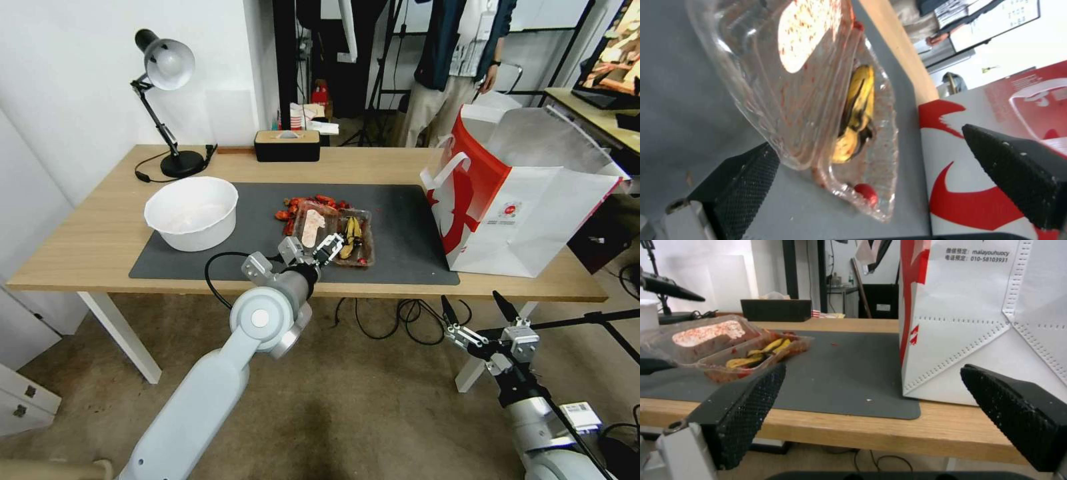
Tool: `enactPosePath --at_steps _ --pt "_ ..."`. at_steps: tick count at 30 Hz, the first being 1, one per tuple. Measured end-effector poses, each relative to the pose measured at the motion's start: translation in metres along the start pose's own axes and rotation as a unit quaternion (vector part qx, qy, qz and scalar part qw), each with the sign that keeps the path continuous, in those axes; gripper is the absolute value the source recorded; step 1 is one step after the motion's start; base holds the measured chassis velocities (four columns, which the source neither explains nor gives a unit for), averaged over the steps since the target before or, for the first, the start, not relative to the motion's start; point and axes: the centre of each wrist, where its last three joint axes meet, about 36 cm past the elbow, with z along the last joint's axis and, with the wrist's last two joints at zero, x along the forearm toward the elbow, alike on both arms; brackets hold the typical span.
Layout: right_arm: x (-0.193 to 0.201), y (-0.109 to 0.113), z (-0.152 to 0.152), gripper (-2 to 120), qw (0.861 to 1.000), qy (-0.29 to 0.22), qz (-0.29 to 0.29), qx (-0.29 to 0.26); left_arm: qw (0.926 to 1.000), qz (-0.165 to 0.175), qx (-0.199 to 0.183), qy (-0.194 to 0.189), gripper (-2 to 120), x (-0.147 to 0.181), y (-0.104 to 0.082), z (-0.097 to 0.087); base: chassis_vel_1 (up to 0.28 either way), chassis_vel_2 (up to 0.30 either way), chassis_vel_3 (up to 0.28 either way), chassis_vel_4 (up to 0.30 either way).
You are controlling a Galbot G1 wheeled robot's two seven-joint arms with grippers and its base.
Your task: Close the disposable takeout box, then place it into the delivery bag.
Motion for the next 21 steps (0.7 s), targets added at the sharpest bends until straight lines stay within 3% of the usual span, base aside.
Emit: enactPosePath --at_steps 13,16,21 --pt "0.001 0.000 0.000 100 1.000 0.002 -0.001 0.002 0.9992 0.029 0.000 -0.027 100 0.000 -0.006 -0.018 0.000 0.000 0.000 0.000" --pt "0.001 0.000 0.000 100 1.000 0.002 -0.002 0.003 0.9981 0.050 0.007 -0.035 100 0.005 -0.015 -0.032 0.000 0.000 0.000 0.000" --pt "0.001 0.000 0.000 100 1.000 0.002 -0.001 0.003 0.9973 0.065 0.009 -0.032 100 0.008 -0.021 -0.035 0.000 0.000 0.000 0.000"
